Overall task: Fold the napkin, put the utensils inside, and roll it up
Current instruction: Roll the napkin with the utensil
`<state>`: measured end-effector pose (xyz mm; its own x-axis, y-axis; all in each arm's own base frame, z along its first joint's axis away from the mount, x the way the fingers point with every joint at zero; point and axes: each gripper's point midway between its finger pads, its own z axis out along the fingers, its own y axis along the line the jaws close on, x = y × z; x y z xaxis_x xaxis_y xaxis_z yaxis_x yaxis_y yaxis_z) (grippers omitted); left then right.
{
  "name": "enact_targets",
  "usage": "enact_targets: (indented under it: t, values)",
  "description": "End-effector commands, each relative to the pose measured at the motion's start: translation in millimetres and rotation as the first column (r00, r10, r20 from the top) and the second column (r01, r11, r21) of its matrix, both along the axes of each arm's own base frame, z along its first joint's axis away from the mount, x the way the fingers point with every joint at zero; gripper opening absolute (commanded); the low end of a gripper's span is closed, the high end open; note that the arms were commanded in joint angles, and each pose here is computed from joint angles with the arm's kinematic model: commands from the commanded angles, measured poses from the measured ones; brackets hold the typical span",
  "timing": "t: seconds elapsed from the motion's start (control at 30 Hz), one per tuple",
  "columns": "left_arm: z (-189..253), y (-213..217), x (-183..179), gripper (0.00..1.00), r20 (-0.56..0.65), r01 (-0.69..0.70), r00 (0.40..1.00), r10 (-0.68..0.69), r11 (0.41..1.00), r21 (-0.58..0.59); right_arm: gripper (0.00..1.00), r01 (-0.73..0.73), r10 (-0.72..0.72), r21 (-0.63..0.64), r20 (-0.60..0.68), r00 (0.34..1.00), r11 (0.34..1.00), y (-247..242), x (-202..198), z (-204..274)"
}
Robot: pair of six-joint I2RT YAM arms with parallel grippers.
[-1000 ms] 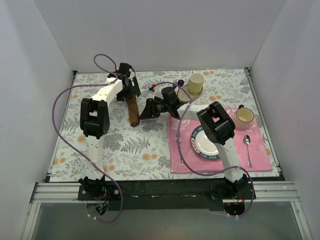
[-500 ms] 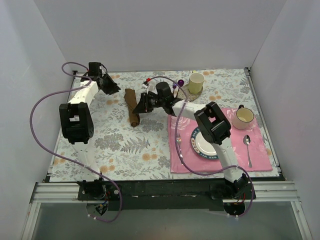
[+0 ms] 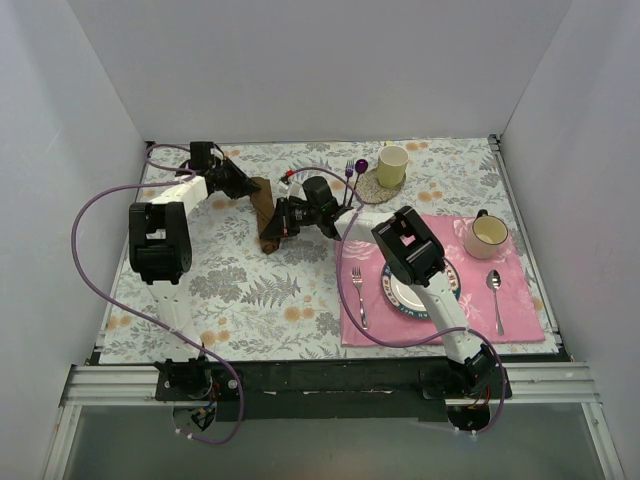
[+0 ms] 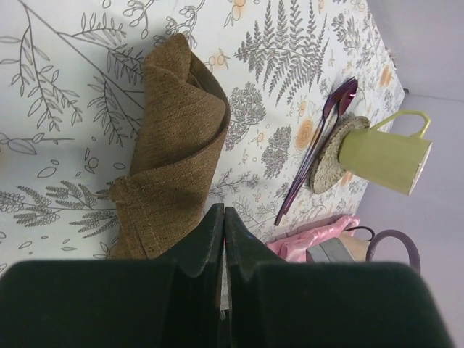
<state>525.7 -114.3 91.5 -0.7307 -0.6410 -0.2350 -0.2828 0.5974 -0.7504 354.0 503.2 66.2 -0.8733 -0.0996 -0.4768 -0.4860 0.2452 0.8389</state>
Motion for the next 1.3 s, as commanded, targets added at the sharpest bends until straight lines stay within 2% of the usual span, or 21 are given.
enact_targets:
  t: [0.0,0.1,0.13,0.43,0.6,0.73,0.83,0.9,1.0,1.07,1.13,1.27]
  values:
    - [1.3,-3.0,9.3,0.01,0.038,0.01,0.999,-0.008,0.999,-0.04,0.12,-0.011,0.007,0.075,0.054,0.999,0.997,5.3,5.5,23.2]
    - [-9.2,-3.1,12.4,0.01,0.027,0.007,1.0,-0.006,0.999,-0.042,0.11,-0.013,0.01,0.075,0.045,0.999,0.997,4.0,3.1,20.0]
    - [-11.1,12.3,16.2,0.01,0.026,-0.018,0.999,0.02,0.999,-0.048,0.11,-0.011,0.007,0.078,0.044,0.999,0.997,3.8,3.0,21.1]
    - [-38.3,12.1,16.0,0.0,-0.013,-0.018,1.0,0.018,0.999,-0.043,0.11,0.003,-0.004,0.052,0.016,1.0,0.999,-3.2,-0.9,5.5]
    - [-23.0,12.6,17.7,0.0,0.02,-0.011,1.0,0.011,0.999,-0.041,0.1,-0.007,0.007,0.059,0.008,1.0,0.998,-3.2,-2.2,4.7]
    - [2.3,11.7,23.4,0.05,0.06,0.0,0.998,0.002,0.999,-0.037,0.11,-0.023,0.022,0.059,0.02,1.0,0.998,1.0,1.3,13.2]
    - [23.8,15.8,24.7,0.13,0.088,-0.02,0.996,0.022,1.0,-0.021,0.16,-0.038,0.035,0.049,0.054,0.998,0.998,3.3,2.5,23.2]
    - [35.2,17.2,20.9,0.22,0.089,-0.031,0.996,0.031,1.0,-0.004,0.17,-0.04,0.037,0.051,0.067,0.997,0.998,4.3,2.8,30.2]
    - [41.1,27.8,13.4,0.31,0.069,-0.071,0.995,0.066,0.995,0.07,0.21,-0.049,0.044,0.05,0.093,0.995,0.998,6.0,3.0,42.6]
    - [37.6,38.3,10.0,0.39,0.062,-0.107,0.993,0.099,0.982,0.154,0.29,-0.049,0.045,0.04,0.11,0.993,0.998,4.5,4.2,49.7]
    - [35.9,52.3,3.9,0.41,0.056,-0.15,0.988,0.141,0.961,0.231,0.34,-0.048,0.043,0.028,0.158,0.986,0.998,4.8,8.8,59.6]
    - [28.5,55.4,-1.6,0.42,0.036,-0.143,0.99,0.139,0.956,0.257,0.5,-0.028,0.038,-0.05,0.199,0.979,0.998,1.1,11.8,65.1]
